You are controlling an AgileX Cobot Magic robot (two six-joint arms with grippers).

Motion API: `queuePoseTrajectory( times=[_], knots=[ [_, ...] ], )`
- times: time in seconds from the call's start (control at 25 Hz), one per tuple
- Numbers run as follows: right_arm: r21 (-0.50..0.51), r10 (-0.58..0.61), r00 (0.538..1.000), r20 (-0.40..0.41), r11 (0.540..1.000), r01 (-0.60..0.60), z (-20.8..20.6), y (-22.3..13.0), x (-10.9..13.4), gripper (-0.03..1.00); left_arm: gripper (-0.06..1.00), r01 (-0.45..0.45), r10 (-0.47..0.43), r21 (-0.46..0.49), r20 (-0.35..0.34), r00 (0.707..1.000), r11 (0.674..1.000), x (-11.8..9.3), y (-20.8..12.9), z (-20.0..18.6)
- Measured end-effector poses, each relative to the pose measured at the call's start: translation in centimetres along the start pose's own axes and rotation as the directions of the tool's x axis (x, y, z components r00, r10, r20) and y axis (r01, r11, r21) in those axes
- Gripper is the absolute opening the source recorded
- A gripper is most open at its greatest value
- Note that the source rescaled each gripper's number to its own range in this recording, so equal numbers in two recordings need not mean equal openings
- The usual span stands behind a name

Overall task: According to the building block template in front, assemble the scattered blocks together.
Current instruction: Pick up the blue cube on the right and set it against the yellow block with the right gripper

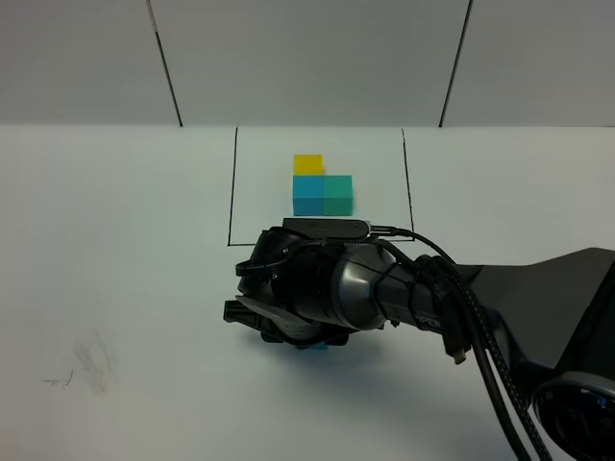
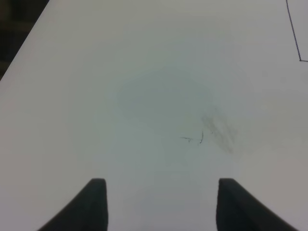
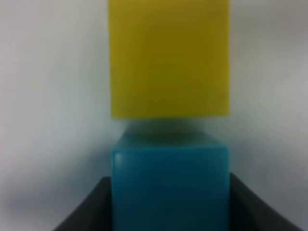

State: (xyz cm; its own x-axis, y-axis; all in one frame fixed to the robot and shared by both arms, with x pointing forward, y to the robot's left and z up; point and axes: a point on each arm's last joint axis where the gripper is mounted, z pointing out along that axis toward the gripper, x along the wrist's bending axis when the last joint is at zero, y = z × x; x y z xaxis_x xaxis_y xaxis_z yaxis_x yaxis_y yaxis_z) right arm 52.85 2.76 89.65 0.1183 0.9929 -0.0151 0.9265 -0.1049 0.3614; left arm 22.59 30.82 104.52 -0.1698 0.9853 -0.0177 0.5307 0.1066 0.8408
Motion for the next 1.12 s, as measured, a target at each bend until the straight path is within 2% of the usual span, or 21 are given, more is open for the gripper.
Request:
queuePoseTrajectory(
  times=[0.76, 1.12],
  knots=[
    [-0.021, 0.002, 1.000, -0.028, 1.000, -0.003, 0.3, 0.9, -0.1, 0.30, 0.12, 0.000, 0.000, 0.000, 0.000, 1.000, 1.000, 0.0, 0.0, 0.0],
    [0.000, -0.130, 0.989, -0.069, 0.992, 0.130, 0.4, 1.0, 0.1, 0.30, 0.12, 0.000, 0.000, 0.000, 0.000, 1.000, 1.000, 0.0, 0.0, 0.0]
  ],
)
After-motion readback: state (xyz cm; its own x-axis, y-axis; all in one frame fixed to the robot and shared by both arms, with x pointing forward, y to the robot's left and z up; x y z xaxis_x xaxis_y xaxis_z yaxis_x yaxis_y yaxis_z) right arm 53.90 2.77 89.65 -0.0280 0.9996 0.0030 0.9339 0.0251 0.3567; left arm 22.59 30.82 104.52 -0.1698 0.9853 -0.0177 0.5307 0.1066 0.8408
